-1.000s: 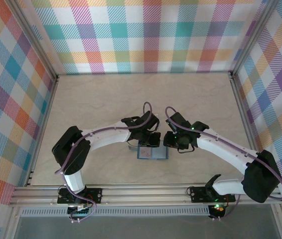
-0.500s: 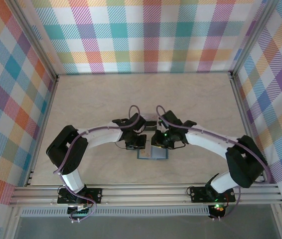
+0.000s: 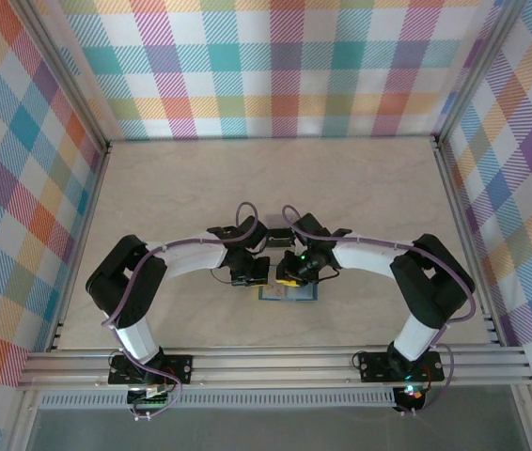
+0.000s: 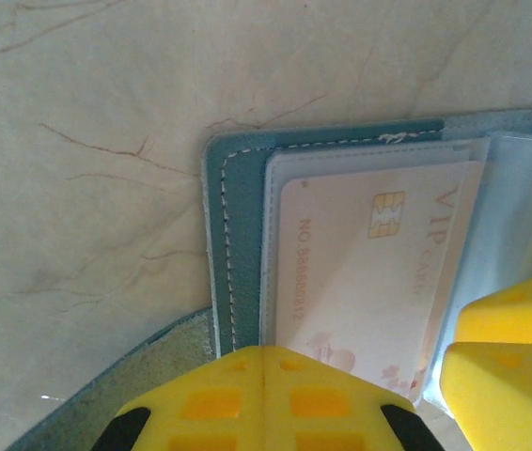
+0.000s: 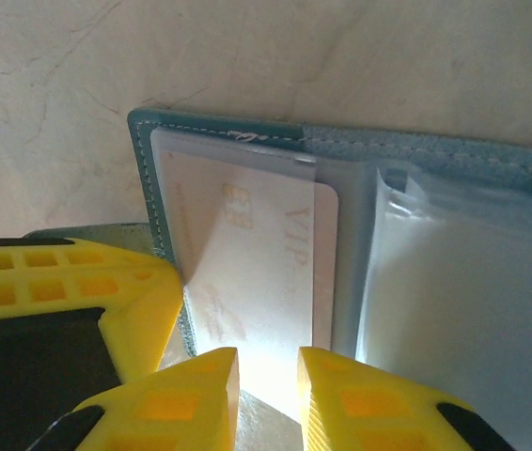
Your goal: Take the credit cards out of the card holder
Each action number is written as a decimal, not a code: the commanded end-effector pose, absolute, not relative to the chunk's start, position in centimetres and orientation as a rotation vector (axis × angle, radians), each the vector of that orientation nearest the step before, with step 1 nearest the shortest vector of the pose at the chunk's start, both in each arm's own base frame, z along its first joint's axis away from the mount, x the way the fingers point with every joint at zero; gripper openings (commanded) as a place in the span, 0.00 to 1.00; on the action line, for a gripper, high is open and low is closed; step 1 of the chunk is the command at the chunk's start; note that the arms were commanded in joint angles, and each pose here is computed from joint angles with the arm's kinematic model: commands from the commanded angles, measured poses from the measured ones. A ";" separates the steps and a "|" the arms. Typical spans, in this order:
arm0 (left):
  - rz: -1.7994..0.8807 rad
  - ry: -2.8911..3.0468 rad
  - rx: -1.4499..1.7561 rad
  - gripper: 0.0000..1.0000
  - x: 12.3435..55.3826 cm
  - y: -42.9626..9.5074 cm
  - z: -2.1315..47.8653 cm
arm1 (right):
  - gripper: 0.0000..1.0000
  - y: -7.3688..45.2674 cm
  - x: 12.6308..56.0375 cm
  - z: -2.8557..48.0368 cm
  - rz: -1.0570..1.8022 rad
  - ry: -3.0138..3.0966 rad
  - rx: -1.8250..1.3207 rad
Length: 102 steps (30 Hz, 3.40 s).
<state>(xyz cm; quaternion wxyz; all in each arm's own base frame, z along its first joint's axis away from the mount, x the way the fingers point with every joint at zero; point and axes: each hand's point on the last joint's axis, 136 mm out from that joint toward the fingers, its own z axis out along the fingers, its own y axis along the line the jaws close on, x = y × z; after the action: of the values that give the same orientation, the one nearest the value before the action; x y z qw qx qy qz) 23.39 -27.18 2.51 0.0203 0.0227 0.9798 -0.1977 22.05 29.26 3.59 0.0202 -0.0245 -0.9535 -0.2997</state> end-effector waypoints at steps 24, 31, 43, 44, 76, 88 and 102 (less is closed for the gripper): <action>-0.635 3.037 0.078 0.00 23.1 -26.9 3.2 | 0.30 28.3 23.0 4.8 -0.846 -3.046 -0.012; -0.708 3.007 0.105 0.00 23.8 -28.3 5.0 | 0.31 27.6 22.9 4.3 -0.778 -3.063 -0.026; -0.593 3.092 0.127 0.00 23.2 -27.6 2.3 | 0.29 27.9 22.6 2.8 -0.786 -3.035 -0.009; -0.587 3.099 0.130 0.00 23.1 -27.5 2.1 | 0.28 28.0 22.6 2.8 -0.792 -3.030 -0.008; -0.510 3.145 0.146 0.00 22.4 -26.9 0.7 | 0.24 30.2 22.7 5.3 -1.348 -2.881 0.009; -0.514 3.145 0.143 0.00 22.4 -26.9 0.6 | 0.13 30.3 22.9 6.9 -1.499 -2.846 0.014; -0.506 3.151 0.145 0.00 22.2 -26.8 0.5 | 0.07 28.6 23.0 6.5 -1.420 -2.909 -0.033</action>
<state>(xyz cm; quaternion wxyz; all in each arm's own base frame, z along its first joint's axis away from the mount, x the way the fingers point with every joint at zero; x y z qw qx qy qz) 23.42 -28.16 2.33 0.0009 0.0458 0.9791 -0.1980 22.67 28.86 5.46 -0.0283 -0.0223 -0.9017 -0.4308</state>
